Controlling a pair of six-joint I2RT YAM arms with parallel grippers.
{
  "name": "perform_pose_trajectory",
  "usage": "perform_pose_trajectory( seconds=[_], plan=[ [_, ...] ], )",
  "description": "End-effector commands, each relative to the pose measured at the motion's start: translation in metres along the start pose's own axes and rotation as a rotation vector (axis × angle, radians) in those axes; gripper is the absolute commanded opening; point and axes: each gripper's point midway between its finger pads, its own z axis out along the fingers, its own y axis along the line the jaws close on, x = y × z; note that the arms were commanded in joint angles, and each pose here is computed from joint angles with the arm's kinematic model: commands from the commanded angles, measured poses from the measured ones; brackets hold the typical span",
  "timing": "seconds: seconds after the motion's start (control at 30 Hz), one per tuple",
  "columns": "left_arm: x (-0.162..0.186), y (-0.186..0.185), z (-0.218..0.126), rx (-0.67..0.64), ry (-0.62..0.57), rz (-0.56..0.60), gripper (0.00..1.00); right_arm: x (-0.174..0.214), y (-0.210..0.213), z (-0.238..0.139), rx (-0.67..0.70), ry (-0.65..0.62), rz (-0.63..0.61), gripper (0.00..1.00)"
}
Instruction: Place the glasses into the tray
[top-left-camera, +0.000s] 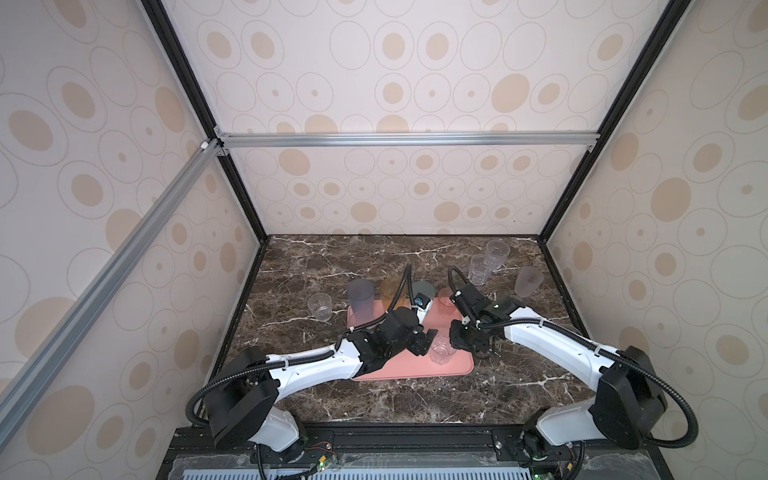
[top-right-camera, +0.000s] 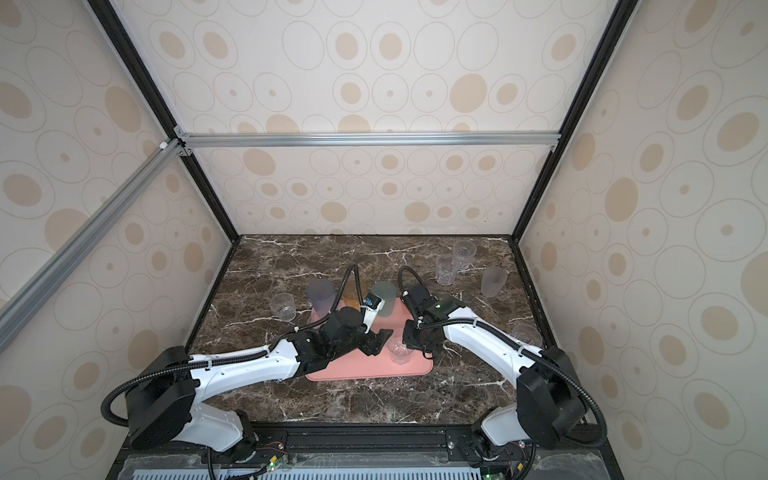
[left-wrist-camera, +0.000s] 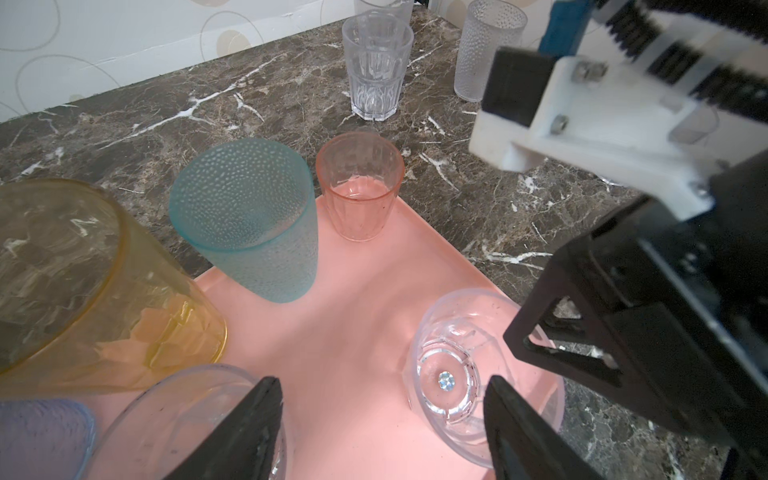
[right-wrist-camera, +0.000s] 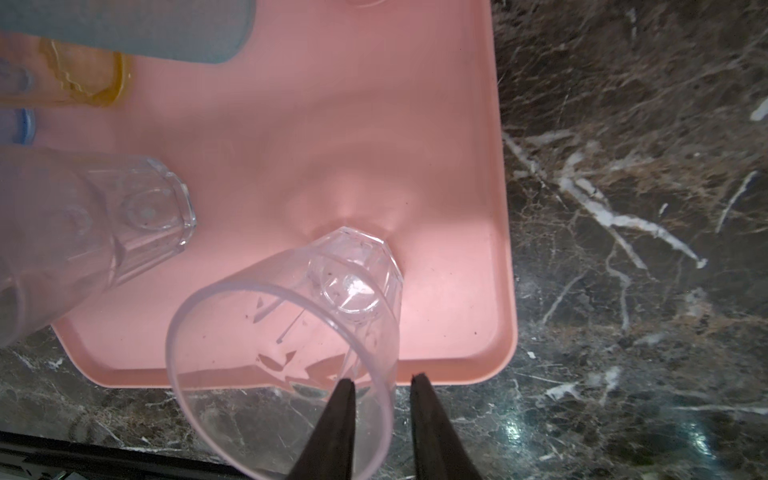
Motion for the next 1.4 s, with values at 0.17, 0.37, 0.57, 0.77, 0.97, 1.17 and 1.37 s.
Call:
perform_pose_trajectory(
  seconds=[0.17, 0.37, 0.57, 0.77, 0.97, 1.17, 1.37],
  plan=[
    [-0.013, -0.003, -0.001, -0.004, -0.013, 0.000, 0.76, -0.002, 0.007, 0.001, -0.004, 0.000, -0.007, 0.05],
    [-0.030, 0.013, -0.021, -0.091, -0.057, 0.033, 0.76, -0.013, 0.011, -0.006, 0.035, -0.008, -0.072, 0.02],
    [-0.042, 0.051, -0.060, -0.234, -0.143, 0.058, 0.79, -0.030, 0.020, -0.010, 0.091, -0.016, -0.143, 0.02],
    [-0.040, 0.089, -0.088, -0.326, -0.189, 0.010, 0.81, -0.038, 0.031, -0.001, 0.136, 0.005, -0.196, 0.02],
    [-0.040, 0.090, -0.091, -0.315, -0.198, -0.002, 0.81, -0.043, 0.043, 0.014, 0.165, 0.022, -0.227, 0.02],
    [-0.039, 0.085, -0.085, -0.286, -0.193, -0.010, 0.81, -0.047, 0.046, 0.021, 0.193, 0.015, -0.238, 0.01],
    [-0.037, 0.084, -0.084, -0.280, -0.186, -0.005, 0.81, -0.054, 0.044, 0.020, 0.228, -0.002, -0.254, 0.01]
  ],
)
